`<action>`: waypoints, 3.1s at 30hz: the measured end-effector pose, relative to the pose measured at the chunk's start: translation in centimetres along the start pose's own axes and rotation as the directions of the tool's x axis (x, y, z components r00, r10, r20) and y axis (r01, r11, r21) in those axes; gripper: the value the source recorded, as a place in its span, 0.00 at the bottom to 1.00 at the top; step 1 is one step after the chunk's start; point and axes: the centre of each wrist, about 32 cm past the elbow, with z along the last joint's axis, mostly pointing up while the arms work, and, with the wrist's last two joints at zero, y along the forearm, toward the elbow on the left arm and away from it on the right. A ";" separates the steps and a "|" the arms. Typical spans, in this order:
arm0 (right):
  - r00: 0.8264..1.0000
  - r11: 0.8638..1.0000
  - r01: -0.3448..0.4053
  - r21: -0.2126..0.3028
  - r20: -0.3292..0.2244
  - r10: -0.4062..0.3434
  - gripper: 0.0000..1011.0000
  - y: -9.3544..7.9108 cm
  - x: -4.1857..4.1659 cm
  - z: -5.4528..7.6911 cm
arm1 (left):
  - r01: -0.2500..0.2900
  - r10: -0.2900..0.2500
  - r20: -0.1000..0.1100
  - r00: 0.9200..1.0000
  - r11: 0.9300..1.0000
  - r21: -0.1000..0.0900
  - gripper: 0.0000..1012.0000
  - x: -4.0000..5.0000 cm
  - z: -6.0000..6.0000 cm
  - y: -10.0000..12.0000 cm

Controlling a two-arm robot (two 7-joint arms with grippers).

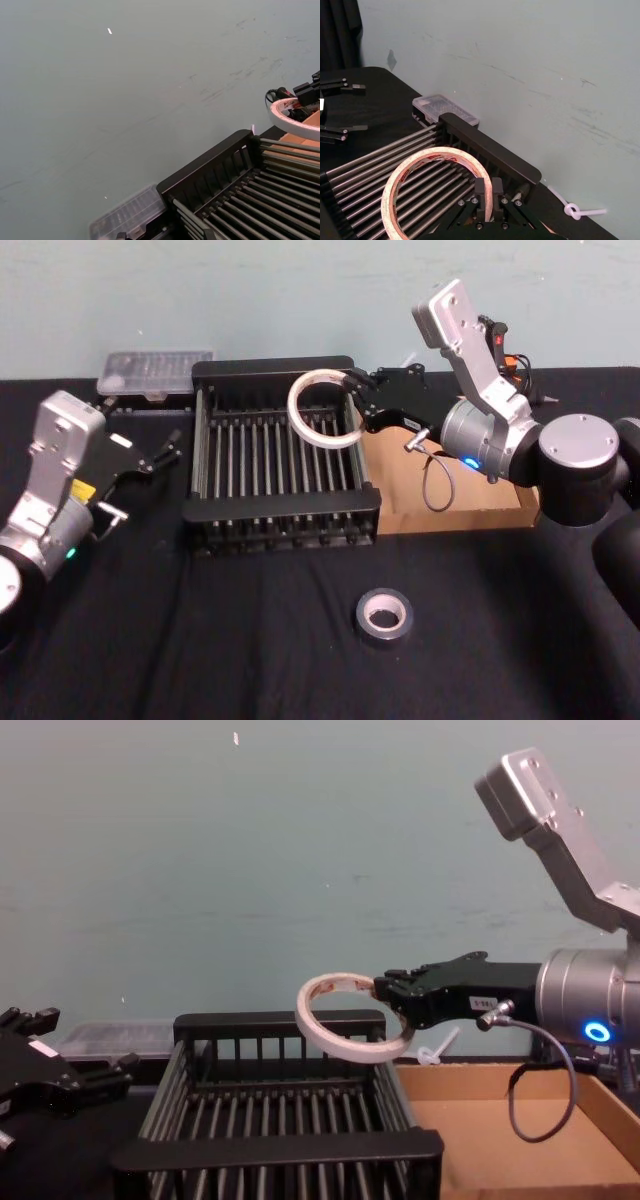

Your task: Pick up the white tape and place it into the black box , Pick up the silver tape and place it into the brown box.

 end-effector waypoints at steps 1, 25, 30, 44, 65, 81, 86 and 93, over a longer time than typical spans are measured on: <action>1.000 1.000 0.000 0.000 0.000 0.000 0.09 0.0 0.01 0.0 | 0.000 0.000 0.000 1.000 1.000 0.000 0.99 0.00 0.0 0.0; 1.000 1.000 0.002 0.000 -0.001 -0.002 0.41 -0.2 0.07 -0.1 | 0.000 0.000 0.000 1.000 1.000 0.000 0.99 0.00 0.0 0.0; 1.000 1.000 0.002 0.000 -0.002 -0.002 0.55 -0.2 0.07 -0.1 | 0.000 0.000 0.000 1.000 1.000 0.000 0.99 0.00 0.0 0.0; 1.000 1.000 0.002 0.000 -0.002 -0.002 0.97 -0.2 0.07 -0.1 | 0.000 0.000 0.000 1.000 1.000 0.000 0.99 0.00 0.0 0.0; 1.000 1.000 0.004 -0.007 0.000 -0.004 0.99 -4.2 0.88 0.1 | 0.000 0.000 0.000 1.000 1.000 0.000 0.99 0.00 0.0 0.0; 0.993 0.986 -0.116 -0.120 0.024 0.119 0.99 -11.3 0.81 0.1 | 0.000 0.000 0.000 1.000 1.000 0.000 0.99 0.00 0.0 0.0; 0.987 0.976 -0.155 -0.156 0.020 0.160 0.99 -12.1 -0.06 -0.6 | 0.000 0.000 0.000 1.000 1.000 0.000 0.99 0.00 0.0 0.0; 0.979 0.961 -0.201 -0.190 -0.017 0.202 0.99 -12.4 -1.69 -1.9 | 0.000 0.000 0.000 1.000 1.000 0.000 0.99 0.00 0.0 0.0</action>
